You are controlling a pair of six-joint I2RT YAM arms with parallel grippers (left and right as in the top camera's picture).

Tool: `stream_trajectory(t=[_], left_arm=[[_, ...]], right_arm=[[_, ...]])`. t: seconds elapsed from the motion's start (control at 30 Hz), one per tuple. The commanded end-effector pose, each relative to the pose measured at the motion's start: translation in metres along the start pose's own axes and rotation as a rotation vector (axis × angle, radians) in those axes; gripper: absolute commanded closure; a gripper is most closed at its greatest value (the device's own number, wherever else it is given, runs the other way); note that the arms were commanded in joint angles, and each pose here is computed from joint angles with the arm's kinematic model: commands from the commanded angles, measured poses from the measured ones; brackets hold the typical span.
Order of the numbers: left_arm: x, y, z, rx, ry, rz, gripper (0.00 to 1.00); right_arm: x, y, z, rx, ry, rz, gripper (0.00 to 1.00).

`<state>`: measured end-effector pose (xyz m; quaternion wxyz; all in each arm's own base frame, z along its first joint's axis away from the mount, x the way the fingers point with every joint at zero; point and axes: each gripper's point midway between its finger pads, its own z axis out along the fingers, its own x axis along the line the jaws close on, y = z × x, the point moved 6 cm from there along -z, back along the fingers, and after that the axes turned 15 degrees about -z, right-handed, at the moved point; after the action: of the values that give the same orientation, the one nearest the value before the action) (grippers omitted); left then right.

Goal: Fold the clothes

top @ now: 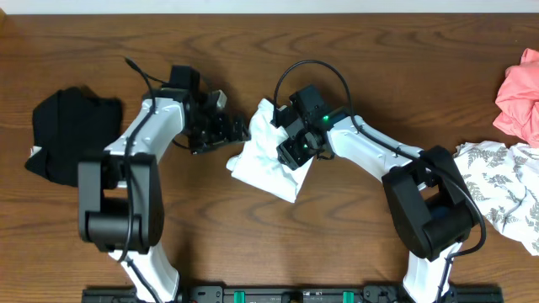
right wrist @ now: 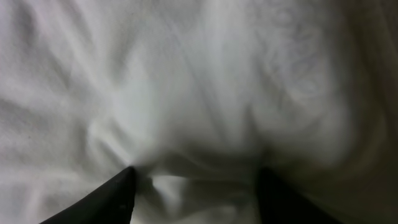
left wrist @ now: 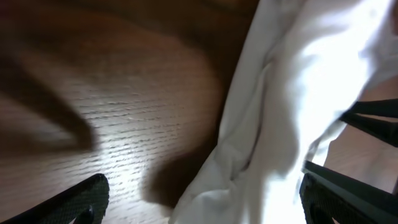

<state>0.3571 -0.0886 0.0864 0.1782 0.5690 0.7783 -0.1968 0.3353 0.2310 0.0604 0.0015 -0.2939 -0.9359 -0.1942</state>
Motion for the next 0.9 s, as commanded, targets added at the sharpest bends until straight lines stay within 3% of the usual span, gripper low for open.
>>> stream_trajectory(t=[0.0,0.4,0.8,0.87], left_arm=[[0.002,-0.006,0.014,0.080,-0.063,-0.012,0.02],[0.009,-0.021,0.035,0.242,-0.135,-0.078,0.02],[0.009,-0.034,0.032,0.307,-0.143,-0.099,0.30],[0.009,-0.034,0.032,0.307,-0.143,-0.100,0.44]], right_arm=[[-0.014,-0.040,0.022,0.159,-0.056,0.052,0.37],[-0.014,-0.042,0.022,0.167,-0.054,0.058,0.37],[-0.015,-0.043,0.022,0.169,-0.054,0.060,0.37],[-0.014,-0.043,0.022,0.172,-0.052,0.060,0.37]])
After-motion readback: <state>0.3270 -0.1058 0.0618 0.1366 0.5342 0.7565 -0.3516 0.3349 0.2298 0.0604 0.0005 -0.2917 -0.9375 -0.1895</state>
